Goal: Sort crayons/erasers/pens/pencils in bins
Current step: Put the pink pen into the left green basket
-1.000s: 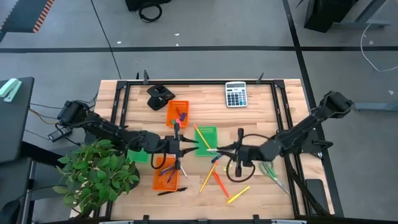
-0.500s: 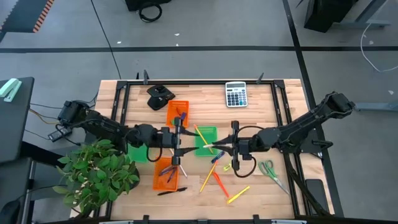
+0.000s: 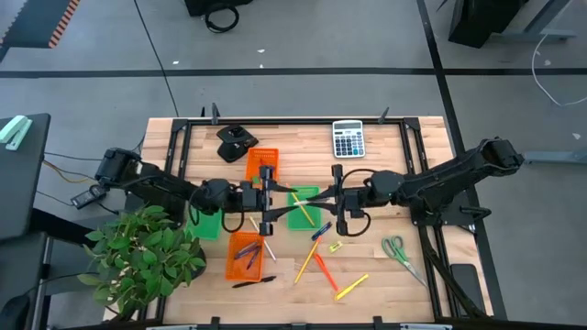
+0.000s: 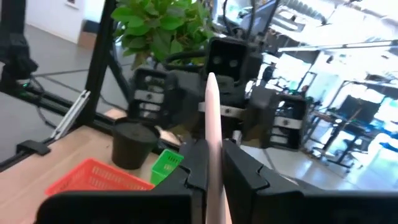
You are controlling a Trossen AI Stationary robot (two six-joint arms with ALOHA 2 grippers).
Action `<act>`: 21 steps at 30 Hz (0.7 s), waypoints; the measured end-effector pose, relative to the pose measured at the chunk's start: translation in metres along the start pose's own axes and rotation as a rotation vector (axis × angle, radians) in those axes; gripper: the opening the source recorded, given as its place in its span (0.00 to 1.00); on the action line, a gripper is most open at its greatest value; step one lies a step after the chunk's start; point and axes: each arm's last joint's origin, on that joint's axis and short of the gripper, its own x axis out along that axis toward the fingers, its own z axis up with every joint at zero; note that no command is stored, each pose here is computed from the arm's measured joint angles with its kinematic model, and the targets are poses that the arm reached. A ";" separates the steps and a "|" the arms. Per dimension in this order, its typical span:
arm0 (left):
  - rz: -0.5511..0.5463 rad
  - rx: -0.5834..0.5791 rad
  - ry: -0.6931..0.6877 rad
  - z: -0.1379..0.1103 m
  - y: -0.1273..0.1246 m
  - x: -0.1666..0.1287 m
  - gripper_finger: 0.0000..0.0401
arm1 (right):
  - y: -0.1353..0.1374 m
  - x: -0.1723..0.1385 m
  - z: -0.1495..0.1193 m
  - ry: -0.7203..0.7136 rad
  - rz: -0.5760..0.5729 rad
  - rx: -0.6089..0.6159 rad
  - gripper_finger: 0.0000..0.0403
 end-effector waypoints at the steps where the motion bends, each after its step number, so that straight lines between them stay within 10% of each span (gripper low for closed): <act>1: 0.003 -0.009 -0.006 -0.002 0.002 0.001 0.49 | -0.001 0.000 -0.001 0.005 0.002 0.005 0.10; 21: -0.009 -0.064 0.005 -0.026 -0.005 0.032 0.39 | 0.000 0.001 -0.008 0.063 0.020 0.039 0.10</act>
